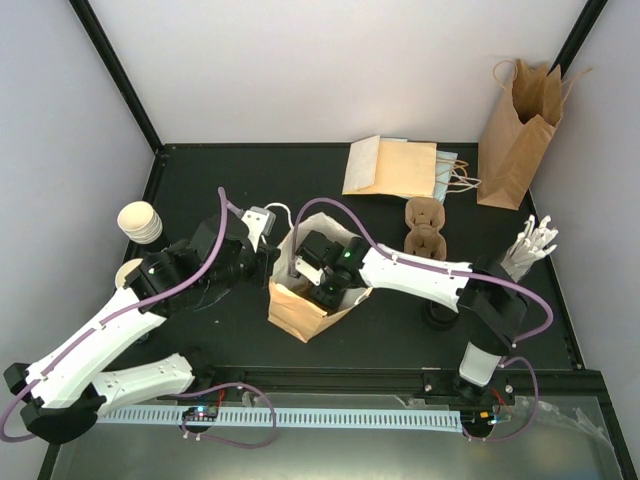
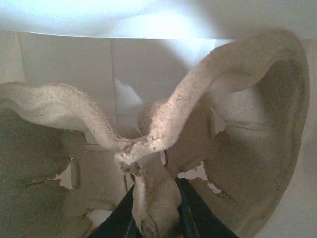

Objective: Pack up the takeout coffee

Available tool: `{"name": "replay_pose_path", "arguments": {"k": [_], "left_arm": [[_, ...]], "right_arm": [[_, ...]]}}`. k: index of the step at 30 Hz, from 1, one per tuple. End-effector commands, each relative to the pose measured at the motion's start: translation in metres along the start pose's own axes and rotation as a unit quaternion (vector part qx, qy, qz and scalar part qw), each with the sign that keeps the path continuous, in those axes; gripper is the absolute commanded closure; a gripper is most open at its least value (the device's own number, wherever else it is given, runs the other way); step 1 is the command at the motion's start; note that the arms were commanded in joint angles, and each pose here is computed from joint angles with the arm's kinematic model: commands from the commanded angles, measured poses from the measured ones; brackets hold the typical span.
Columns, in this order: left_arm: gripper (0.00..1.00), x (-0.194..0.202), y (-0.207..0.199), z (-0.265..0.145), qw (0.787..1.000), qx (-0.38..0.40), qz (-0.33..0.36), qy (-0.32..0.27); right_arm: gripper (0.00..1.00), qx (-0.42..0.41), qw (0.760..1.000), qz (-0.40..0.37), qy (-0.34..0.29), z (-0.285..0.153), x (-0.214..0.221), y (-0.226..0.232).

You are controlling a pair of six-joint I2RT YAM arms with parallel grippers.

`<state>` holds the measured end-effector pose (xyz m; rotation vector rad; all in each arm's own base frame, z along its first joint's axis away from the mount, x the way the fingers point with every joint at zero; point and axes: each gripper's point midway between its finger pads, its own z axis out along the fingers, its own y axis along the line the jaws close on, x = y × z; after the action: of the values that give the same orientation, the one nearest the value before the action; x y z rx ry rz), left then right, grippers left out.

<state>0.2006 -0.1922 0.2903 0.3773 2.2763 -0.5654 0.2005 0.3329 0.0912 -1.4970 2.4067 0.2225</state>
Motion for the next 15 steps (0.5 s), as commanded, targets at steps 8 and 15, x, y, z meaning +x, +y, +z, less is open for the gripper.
{"name": "replay_pose_path", "arguments": {"k": [8,15], "left_arm": [[0.99,-0.012,0.008,-0.005,0.999,0.003,-0.014,-0.029],[0.99,-0.010,0.014,-0.004,1.000,0.000,-0.019,-0.025]], "right_arm": [[0.83,-0.010,0.997,-0.024,0.066,0.033,0.010,0.006],[0.83,-0.019,0.997,-0.025,0.070,0.047,0.009,0.010]]}}
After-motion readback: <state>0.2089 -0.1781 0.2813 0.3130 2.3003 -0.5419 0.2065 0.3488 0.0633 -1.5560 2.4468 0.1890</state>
